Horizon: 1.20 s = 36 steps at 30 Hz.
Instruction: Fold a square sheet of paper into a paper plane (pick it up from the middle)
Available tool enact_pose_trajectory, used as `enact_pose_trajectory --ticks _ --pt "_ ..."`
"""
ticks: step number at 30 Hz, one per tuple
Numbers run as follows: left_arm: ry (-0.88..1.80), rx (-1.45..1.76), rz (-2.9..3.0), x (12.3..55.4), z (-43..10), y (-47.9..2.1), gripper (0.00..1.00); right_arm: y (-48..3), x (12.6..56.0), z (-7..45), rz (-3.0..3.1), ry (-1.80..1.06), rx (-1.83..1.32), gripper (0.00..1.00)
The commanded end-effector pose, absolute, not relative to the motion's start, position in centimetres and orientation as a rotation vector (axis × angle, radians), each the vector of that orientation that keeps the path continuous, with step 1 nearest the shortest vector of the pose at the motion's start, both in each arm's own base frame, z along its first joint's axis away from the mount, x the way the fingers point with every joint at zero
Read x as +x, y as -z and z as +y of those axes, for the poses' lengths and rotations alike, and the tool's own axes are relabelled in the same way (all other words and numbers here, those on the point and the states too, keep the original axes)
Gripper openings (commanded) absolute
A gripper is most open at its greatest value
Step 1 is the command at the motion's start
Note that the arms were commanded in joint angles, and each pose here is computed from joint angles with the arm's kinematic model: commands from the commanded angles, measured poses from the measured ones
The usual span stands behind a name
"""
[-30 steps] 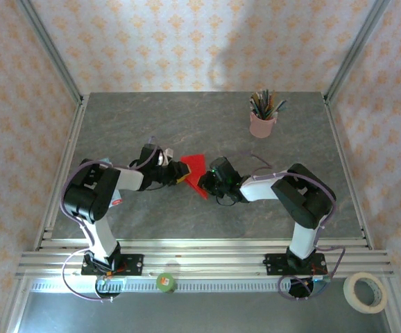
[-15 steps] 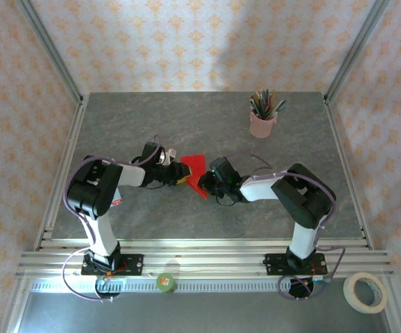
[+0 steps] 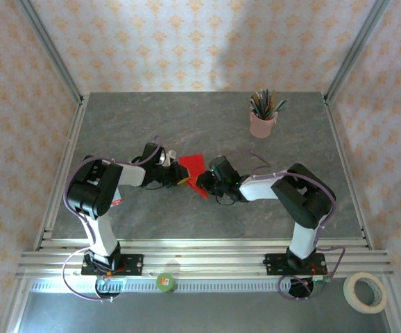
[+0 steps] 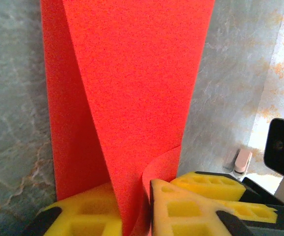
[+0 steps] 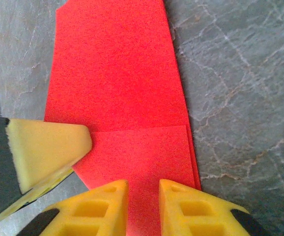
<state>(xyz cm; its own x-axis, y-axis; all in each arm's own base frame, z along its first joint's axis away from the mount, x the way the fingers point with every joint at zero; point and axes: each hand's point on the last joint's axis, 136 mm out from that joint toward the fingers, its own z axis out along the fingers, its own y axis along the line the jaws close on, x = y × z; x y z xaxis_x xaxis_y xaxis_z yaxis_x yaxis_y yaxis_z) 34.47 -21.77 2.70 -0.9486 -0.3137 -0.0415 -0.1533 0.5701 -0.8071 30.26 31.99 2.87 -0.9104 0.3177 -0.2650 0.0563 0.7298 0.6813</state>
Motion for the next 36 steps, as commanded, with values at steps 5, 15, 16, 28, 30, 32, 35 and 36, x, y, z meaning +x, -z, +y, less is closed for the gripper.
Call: enact_pose_trajectory --ticks 5,15,16,28,30,32,35,36 --pt "1.323 -0.379 2.599 35.1 -21.8 -3.9 0.12 -6.1 31.7 30.7 2.467 -0.894 0.188 0.26" --pt "1.199 -0.559 2.604 35.9 -20.9 -4.1 0.11 -10.6 32.1 27.4 2.226 -0.607 -0.082 0.41" --pt "1.193 -0.575 2.600 36.0 -21.0 -4.3 0.11 -10.9 31.9 27.2 2.195 -0.566 -0.119 0.41" --pt "1.131 -0.719 2.582 36.2 -21.4 -5.2 0.11 -7.7 29.2 31.1 2.227 -0.426 -0.555 0.38" --pt "1.131 -0.725 2.580 36.2 -21.4 -5.3 0.11 -7.1 28.9 31.9 2.244 -0.439 -0.591 0.37" --pt "1.129 -0.726 2.581 36.2 -21.4 -5.2 0.11 -6.8 28.8 32.5 2.256 -0.464 -0.601 0.37" --pt "1.131 -0.722 2.587 36.0 -21.5 -5.1 0.11 -5.8 28.8 32.9 2.277 -0.455 -0.612 0.37" --pt "1.133 -0.724 2.587 36.0 -21.5 -5.1 0.11 -5.5 28.9 32.9 2.282 -0.448 -0.617 0.37"
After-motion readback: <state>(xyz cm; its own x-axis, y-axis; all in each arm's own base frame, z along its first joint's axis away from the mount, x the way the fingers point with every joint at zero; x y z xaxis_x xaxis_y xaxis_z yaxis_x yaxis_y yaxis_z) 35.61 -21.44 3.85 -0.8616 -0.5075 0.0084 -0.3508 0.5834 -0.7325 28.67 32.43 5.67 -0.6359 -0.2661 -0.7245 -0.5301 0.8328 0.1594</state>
